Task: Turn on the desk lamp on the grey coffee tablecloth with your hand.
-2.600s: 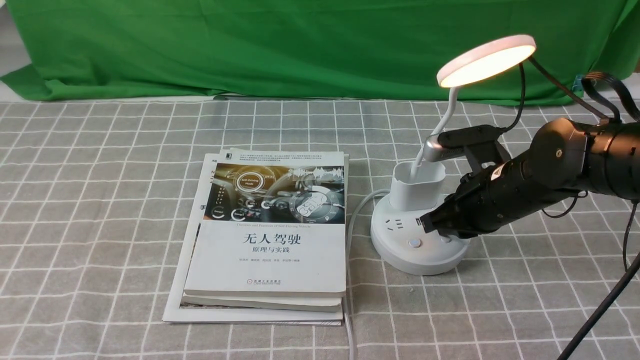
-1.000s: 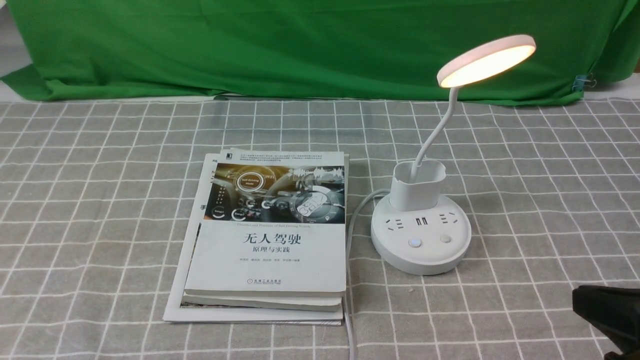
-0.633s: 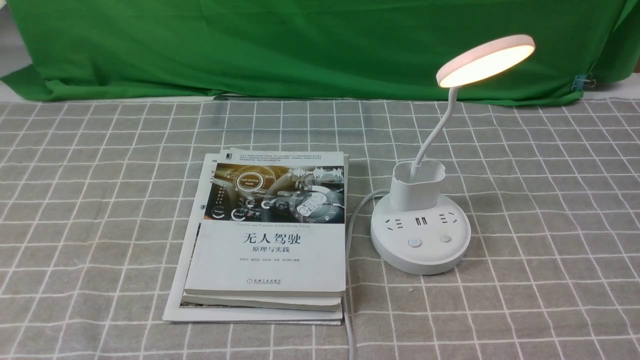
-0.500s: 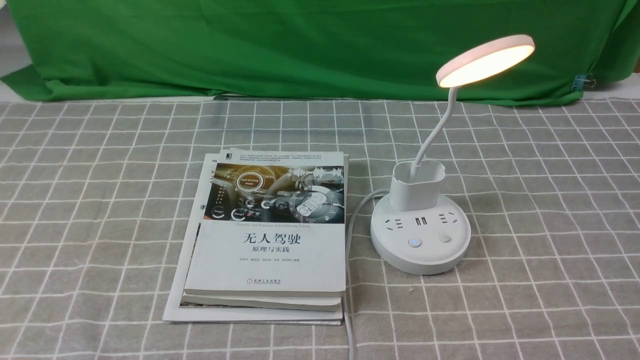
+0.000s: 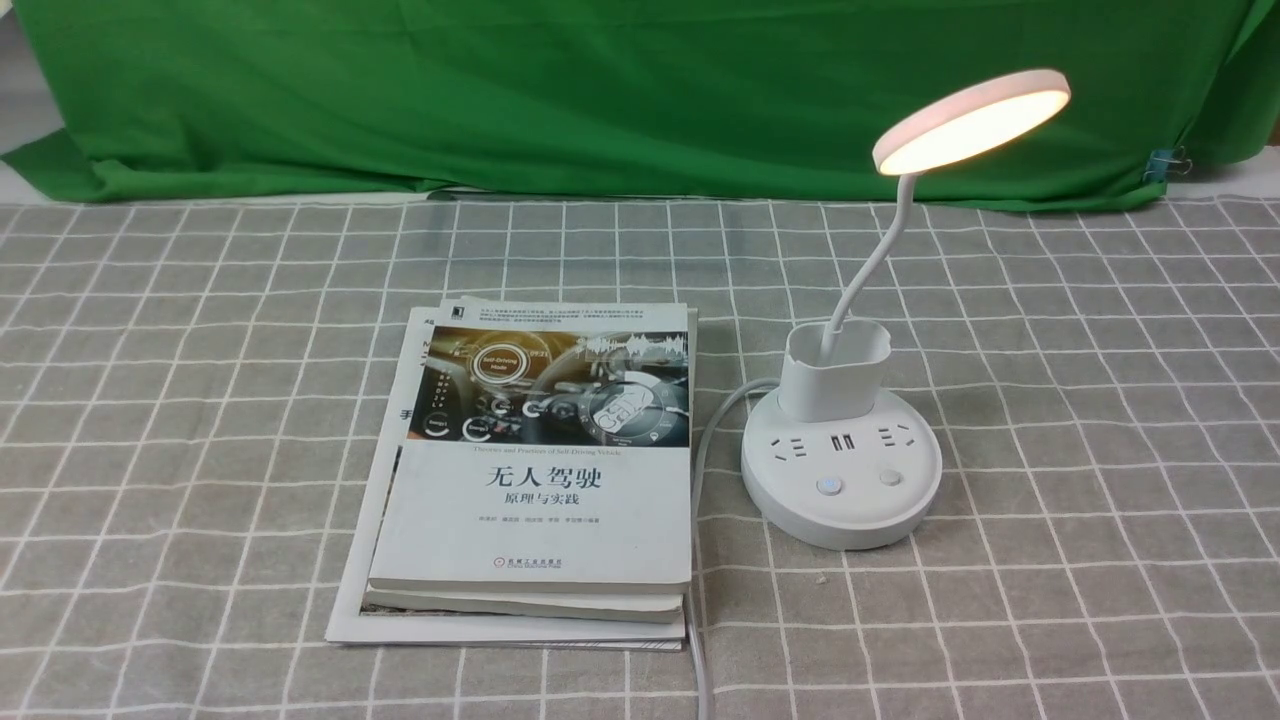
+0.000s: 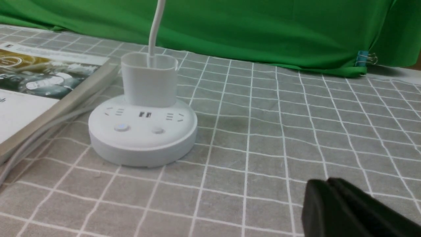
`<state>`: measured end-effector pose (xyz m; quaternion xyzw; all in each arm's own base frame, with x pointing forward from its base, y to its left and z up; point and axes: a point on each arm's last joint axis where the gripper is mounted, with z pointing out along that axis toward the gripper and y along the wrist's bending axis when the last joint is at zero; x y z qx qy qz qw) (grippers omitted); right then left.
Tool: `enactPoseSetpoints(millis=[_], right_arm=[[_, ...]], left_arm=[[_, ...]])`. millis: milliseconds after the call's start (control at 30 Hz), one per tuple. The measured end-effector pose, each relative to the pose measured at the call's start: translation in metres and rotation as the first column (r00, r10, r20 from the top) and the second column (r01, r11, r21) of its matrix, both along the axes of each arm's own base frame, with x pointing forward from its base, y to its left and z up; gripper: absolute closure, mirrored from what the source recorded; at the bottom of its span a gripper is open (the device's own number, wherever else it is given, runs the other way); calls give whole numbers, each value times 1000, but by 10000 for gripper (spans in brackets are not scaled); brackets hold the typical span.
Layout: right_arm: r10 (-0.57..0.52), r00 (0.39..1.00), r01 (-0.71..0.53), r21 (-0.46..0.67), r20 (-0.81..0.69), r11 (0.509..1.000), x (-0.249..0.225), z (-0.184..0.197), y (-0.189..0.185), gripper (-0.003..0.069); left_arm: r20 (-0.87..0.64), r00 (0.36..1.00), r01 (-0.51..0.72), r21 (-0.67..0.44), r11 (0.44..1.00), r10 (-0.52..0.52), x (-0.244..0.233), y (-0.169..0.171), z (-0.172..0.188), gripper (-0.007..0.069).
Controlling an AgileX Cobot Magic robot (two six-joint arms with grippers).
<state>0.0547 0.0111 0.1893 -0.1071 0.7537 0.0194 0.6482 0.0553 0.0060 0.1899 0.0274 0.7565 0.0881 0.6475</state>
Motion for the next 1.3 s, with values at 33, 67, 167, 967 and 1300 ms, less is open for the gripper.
enactPoseSetpoints(millis=[33, 67, 167, 967, 1300], right_arm=[[0, 1000, 0, 0, 0, 1000, 0, 0, 0, 620], [0, 1000, 0, 0, -1, 1000, 0, 0, 0, 614], [0, 1000, 0, 0, -2, 1000, 0, 0, 0, 606], [0, 1000, 0, 0, -2, 1000, 0, 0, 0, 559], [0, 1000, 0, 0, -2, 1000, 0, 0, 0, 540]], left_arm=[[0, 1000, 0, 0, 1000, 0, 0, 0, 0, 606], [0, 1000, 0, 0, 1000, 0, 0, 0, 0, 606], [0, 1000, 0, 0, 1000, 0, 0, 0, 0, 606], [0, 1000, 0, 1, 1000, 0, 0, 0, 0, 606], [0, 1000, 0, 0, 1000, 0, 0, 0, 0, 606]])
